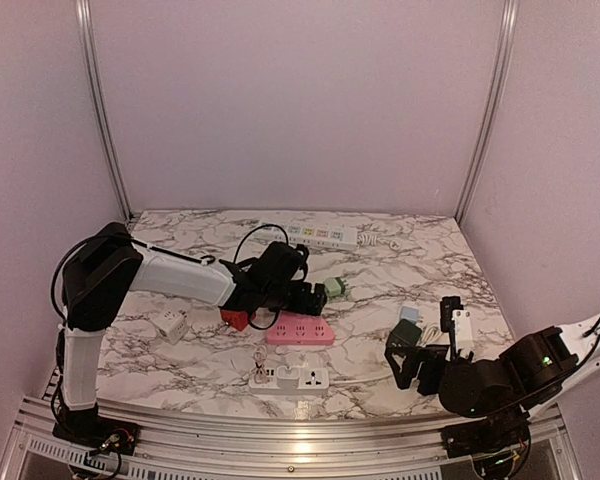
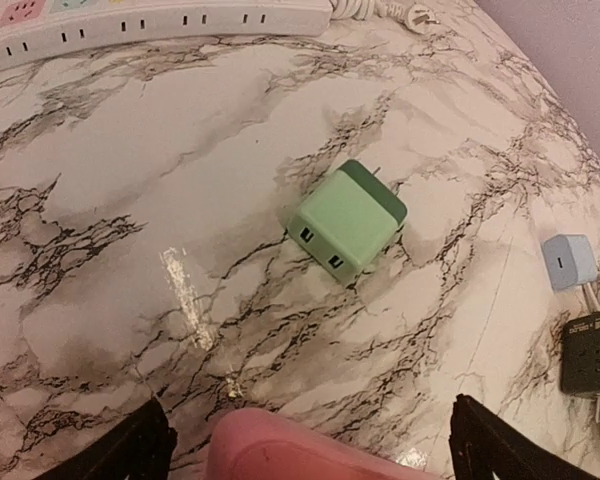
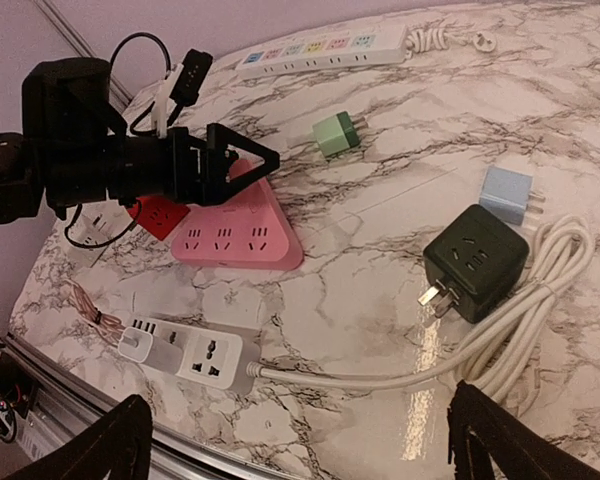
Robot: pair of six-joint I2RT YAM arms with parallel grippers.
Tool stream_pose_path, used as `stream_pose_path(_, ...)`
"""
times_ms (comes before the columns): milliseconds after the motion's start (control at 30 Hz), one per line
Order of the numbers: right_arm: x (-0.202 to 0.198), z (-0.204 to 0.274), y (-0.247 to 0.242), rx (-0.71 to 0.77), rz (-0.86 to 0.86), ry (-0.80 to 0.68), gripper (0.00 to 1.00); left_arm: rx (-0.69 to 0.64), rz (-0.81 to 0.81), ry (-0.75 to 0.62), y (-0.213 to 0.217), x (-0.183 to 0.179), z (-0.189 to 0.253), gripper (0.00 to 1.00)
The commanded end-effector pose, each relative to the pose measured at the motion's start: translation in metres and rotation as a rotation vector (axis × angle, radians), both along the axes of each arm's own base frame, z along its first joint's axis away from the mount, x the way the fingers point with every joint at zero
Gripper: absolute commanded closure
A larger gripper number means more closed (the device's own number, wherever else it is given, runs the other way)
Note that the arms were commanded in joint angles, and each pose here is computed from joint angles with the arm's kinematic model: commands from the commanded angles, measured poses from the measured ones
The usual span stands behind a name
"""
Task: Insert the plug
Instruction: Move the socket to the center of the board, then pick up the plug at the center of the board.
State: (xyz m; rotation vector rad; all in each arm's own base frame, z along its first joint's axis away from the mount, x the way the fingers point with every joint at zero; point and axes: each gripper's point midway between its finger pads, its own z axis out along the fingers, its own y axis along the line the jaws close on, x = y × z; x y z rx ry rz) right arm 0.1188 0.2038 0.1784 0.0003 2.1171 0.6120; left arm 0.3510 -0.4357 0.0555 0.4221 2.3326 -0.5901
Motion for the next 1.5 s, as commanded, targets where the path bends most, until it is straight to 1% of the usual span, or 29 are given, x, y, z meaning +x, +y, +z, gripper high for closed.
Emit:
stream_pose_path(0,0.006,0.008,-0.014,0.069,-0.104,0.001,0.01,-0.054,-0.015,-0.077,0.000,0.000,0.066,0.01)
stream_pose_path(100,0.008,0.006,-0.023,0.079,-0.137,0.013,0.01,-0.095,-0.038,-0.096,0.004,-0.008,0.088,0.01)
stream_pose_path(167,0.010,0.004,-0.032,0.090,-0.166,0.023,0.02,-0.140,-0.084,-0.114,0.002,-0.018,0.106,0.01)
stream_pose_path(267,0.012,0.002,-0.043,0.115,-0.199,0.032,0.01,-0.174,-0.152,-0.141,-0.007,-0.031,0.120,0.01)
stream_pose_path(433,0.015,-0.002,-0.052,0.171,-0.228,0.034,0.01,-0.112,-0.289,-0.217,-0.043,-0.055,0.132,0.01)
stream_pose_path(567,0.014,-0.009,-0.059,0.193,-0.249,0.061,0.01,-0.061,-0.356,-0.257,-0.075,-0.069,0.133,0.01)
stream_pose_path(667,0.013,-0.014,-0.061,0.200,-0.255,0.082,0.01,-0.072,-0.395,-0.257,-0.098,-0.074,0.131,0.01)
stream_pose_path(700,0.013,-0.015,-0.061,0.200,-0.255,0.087,0.01,-0.054,-0.413,-0.235,-0.105,-0.078,0.120,0.01)
stream_pose_path(800,0.012,-0.017,-0.062,0.195,-0.252,0.094,0.02,-0.055,-0.439,-0.229,-0.125,-0.083,0.112,0.01)
stream_pose_path(1000,0.012,-0.016,-0.063,0.192,-0.249,0.100,0.02,-0.103,-0.429,-0.202,-0.155,-0.082,0.104,0.01)
stream_pose_path(1100,0.012,-0.016,-0.062,0.198,-0.247,0.099,0.02,-0.102,-0.378,-0.212,-0.158,-0.075,0.100,0.01)
stream_pose_path(1233,0.011,-0.018,-0.062,0.197,-0.242,0.107,0.02,-0.163,-0.438,-0.215,-0.170,-0.087,0.098,0.01)
stream_pose_path(1267,0.011,-0.019,-0.062,0.195,-0.242,0.109,0.01,-0.158,-0.447,-0.221,-0.172,-0.089,0.096,0.01)
stream_pose_path(1333,0.010,-0.021,-0.063,0.196,-0.242,0.115,0.01,-0.119,-0.411,-0.238,-0.167,-0.082,0.088,0.01)
stream_pose_path(1467,0.010,-0.023,-0.061,0.197,-0.234,0.121,0.01,-0.020,-0.256,-0.274,-0.140,-0.046,0.075,0.01)
